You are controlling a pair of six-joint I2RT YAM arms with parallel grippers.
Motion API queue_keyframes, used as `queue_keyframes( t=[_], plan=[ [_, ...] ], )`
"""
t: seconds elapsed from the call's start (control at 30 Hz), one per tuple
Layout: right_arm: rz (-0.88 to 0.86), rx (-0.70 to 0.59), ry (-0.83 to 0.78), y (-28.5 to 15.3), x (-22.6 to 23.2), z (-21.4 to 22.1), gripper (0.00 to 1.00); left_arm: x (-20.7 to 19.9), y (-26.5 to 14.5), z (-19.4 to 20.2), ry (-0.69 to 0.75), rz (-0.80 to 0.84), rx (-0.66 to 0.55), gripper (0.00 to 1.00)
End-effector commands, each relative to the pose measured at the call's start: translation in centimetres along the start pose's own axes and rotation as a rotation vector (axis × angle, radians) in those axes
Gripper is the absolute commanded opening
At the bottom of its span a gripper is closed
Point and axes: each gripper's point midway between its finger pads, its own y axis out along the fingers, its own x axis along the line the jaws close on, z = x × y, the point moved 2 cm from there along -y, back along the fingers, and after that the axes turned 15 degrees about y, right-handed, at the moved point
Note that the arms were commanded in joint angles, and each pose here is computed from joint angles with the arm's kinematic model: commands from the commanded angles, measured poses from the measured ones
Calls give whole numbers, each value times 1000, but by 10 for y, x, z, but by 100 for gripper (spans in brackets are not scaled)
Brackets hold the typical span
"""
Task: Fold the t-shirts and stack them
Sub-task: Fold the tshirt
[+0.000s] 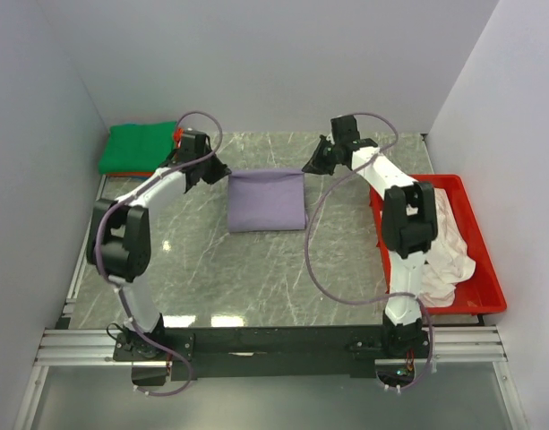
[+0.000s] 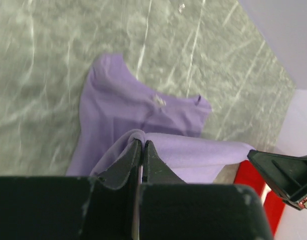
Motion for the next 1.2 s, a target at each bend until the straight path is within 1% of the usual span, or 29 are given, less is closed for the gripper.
queue_keyframes(
  t=[0.0, 0.03, 0.07, 0.13, 0.2, 0.23, 0.4, 0.47, 0.5, 0.57, 0.67, 0.7, 0.77, 0.8, 0.83, 0.87, 0.9, 0.93, 0.97, 1.0, 1.07, 1.1, 1.17],
  plan=[
    [-42, -24, -23, 8, 12, -31, 0, -7, 18, -30, 21, 51, -49, 0],
    [-26, -11, -15, 22, 5, -32, 0, -9, 23, -36, 20, 62, -54, 0],
    [-41, -23, -20, 23, 11, -41, 0, -1, 35, -32, 13, 51, -37, 0],
    [-34, -2, -13, 39, 4, -44, 0, 1, 52, -30, 10, 66, -16, 0],
    [-50, -8, -23, 44, 10, -51, 0, 3, 60, -32, -4, 71, -13, 0],
    [-44, 4, -19, 52, 5, -50, 0, 5, 66, -29, -8, 77, -5, 0],
    [-76, -12, -28, 58, 12, -64, 0, 7, 76, -34, -13, 94, -16, 0],
    [-86, -21, -30, 58, 15, -69, 3, 8, 79, -37, -13, 92, -20, 0],
    [-90, -24, -32, 59, 16, -71, 7, 8, 79, -38, -13, 93, -21, 0],
    [-93, -19, -28, 62, 15, -73, 10, 10, 80, -40, -16, 100, -21, 0],
    [-98, -23, -28, 63, 15, -76, 20, 13, 80, -43, -22, 93, -27, 1],
    [-102, -23, -32, 63, 16, -75, 27, 15, 80, -44, -21, 91, -28, 0],
    [-100, -27, -35, 62, 17, -78, 33, 19, 81, -46, -24, 86, -29, 0],
    [-101, -32, -40, 61, 19, -79, 39, 20, 80, -49, -23, 87, -33, 1],
    [-98, -36, -40, 60, 19, -80, 40, 22, 79, -50, -21, 85, -33, 4],
    [-93, -38, -44, 57, 19, -81, 41, 28, 79, -55, -26, 77, -40, 10],
    [-94, -48, -48, 51, 23, -83, 42, 31, 78, -56, -26, 71, -42, 25],
    [-93, -52, -53, 47, 24, -82, 42, 34, 76, -59, -27, 65, -48, 31],
    [-83, -50, -55, 45, 21, -80, 42, 41, 74, -64, -36, 55, -57, 34],
    [-92, -68, -64, 33, 28, -81, 43, 46, 72, -66, -38, 50, -61, 46],
    [-62, -75, -65, 29, 22, -75, 43, 54, 66, -70, -46, 32, -70, 62],
    [-59, -76, -69, 26, 22, -72, 43, 55, 63, -71, -44, 27, -74, 76],
    [-56, -79, -88, 17, 25, -62, 43, 55, 55, -70, -40, 26, -83, 78]
  ],
)
